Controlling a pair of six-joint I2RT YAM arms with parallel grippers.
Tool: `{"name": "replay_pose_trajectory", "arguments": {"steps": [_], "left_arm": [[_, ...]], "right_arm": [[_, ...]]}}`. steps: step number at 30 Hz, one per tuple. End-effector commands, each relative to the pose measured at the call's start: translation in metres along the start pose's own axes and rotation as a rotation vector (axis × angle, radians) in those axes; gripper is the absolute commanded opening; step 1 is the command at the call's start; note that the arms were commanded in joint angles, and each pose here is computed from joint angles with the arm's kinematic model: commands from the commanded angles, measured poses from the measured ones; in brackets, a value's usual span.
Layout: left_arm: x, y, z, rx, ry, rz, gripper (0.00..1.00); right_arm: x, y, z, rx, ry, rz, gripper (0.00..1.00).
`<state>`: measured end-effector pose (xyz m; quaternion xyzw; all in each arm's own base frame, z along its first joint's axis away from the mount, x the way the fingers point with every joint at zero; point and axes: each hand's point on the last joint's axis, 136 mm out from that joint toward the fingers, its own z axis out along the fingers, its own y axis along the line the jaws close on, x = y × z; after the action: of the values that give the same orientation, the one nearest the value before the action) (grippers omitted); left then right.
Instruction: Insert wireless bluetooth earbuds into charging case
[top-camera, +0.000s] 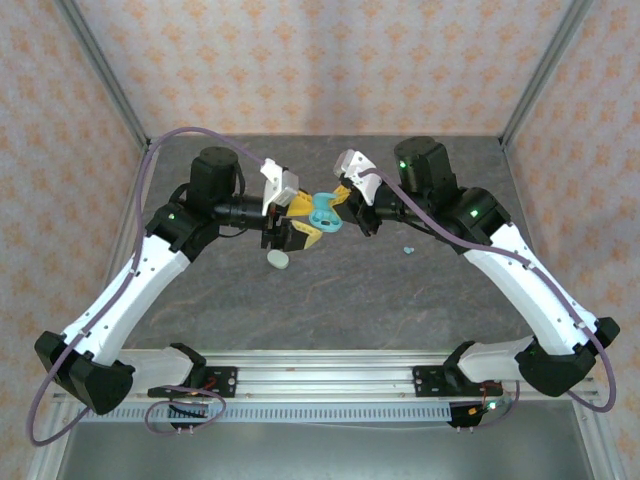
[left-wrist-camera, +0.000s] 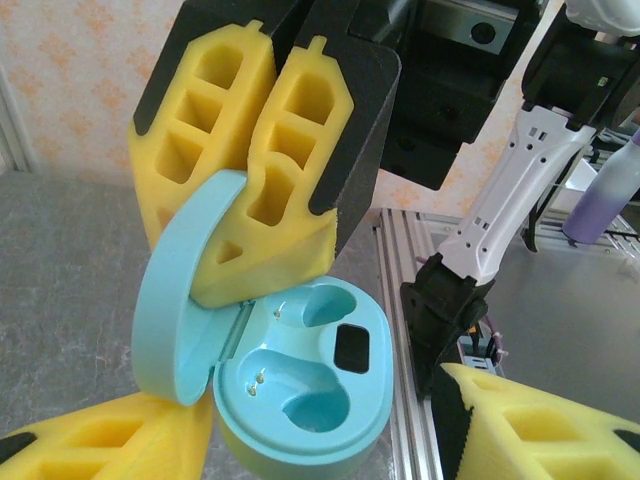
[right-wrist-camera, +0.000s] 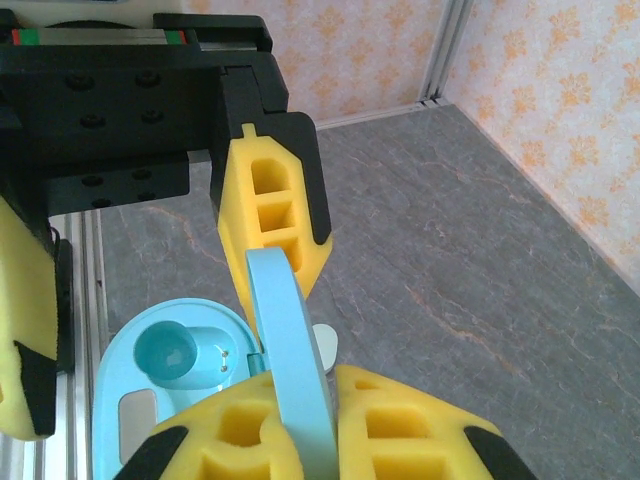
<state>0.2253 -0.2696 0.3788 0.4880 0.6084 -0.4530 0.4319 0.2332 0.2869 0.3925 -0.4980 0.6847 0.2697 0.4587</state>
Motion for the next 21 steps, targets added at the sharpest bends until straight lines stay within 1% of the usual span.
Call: {"name": "replay_pose_trajectory", "arguments": {"steps": [1, 9, 12, 16, 21], "left_arm": [[-0.0106, -0.0014, 0.0029, 0.008, -0.032, 0.046, 0.59], [-0.0081, -0.0006, 0.0068, 0.026, -0.025, 0.036, 0.58], [-0.0098, 0.0006, 0.0072, 0.024, -0.027, 0.041, 0.56], [-0.0112, 0.0011, 0.0076, 0.028, -0.027, 0.039, 0.49], [-0.0072, 0.0003, 0.0080, 0.033, -0.011, 0.032, 0.35]], "right_arm": [[-0.0151, 0.0060, -0.0064, -0.020, -0.058, -0.010, 0.08], [-0.0161, 0.0062, -0.0017, -0.035, -0.061, 0.002, 0.08], [-0.0152, 0.0065, 0.0001, -0.041, -0.058, 0.009, 0.08], [-0.0138, 0.0069, 0.0018, -0.046, -0.054, 0.016, 0.08], [-0.0133, 0.0059, 0.0020, -0.040, -0.052, 0.024, 0.12]]}}
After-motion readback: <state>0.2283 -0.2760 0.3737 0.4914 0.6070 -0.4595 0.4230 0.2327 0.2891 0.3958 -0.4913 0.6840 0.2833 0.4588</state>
